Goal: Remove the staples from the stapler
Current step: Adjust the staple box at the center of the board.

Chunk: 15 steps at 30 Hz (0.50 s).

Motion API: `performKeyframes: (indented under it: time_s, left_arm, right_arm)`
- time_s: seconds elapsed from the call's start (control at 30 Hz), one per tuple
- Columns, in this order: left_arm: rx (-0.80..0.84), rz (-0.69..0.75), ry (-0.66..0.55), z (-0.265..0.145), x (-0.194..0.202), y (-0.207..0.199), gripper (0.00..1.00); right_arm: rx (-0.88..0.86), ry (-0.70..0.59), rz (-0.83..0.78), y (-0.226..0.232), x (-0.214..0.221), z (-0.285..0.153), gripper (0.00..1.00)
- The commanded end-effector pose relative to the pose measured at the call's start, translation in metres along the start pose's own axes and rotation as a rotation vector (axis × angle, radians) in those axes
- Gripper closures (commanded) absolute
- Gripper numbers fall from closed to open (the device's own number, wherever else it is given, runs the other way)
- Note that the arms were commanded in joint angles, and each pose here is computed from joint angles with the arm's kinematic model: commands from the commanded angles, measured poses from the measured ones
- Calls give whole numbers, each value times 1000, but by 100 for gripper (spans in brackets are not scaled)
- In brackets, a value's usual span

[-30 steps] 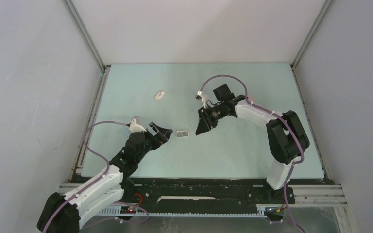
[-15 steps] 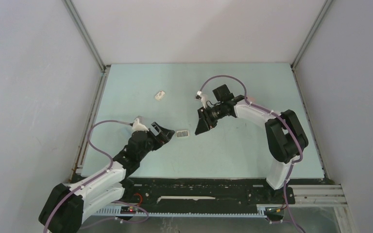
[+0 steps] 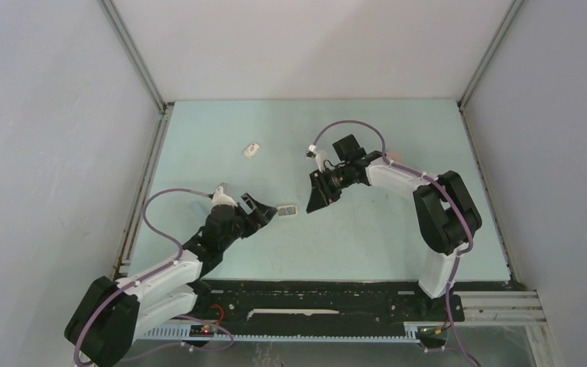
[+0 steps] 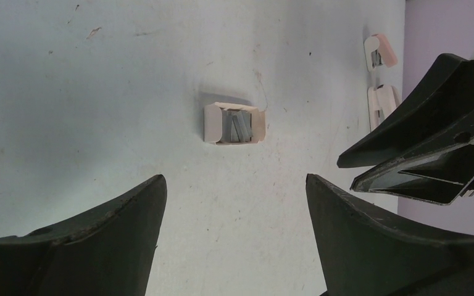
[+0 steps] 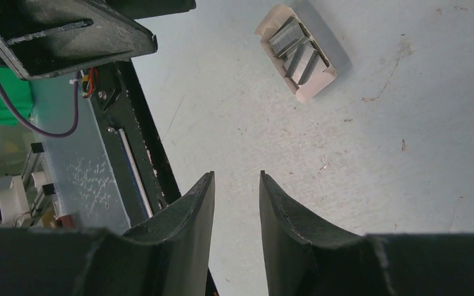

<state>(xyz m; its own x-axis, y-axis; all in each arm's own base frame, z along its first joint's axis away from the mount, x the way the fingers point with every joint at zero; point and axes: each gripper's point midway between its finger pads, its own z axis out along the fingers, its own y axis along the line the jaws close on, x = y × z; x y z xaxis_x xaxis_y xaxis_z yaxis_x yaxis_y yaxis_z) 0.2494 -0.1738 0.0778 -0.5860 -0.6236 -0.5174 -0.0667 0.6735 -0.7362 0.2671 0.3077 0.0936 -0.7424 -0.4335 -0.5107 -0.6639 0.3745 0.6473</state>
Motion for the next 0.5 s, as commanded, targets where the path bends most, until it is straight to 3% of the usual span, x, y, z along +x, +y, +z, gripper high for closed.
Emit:
performKeyframes:
  time_s: [0.0,0.3,0.47]
  left_arm:
    - [30,-9,-2,3,-2,-8,13]
    - [-33,5,55,16,6,0,35]
    - [-80,41,50,23,1,5,41]
  right_arm:
    - [11,-9,1,-4,-3,5,59]
    - [50,15,85,-21,-8,22,59]
    - [57,55,146,-30,-15,37,61]
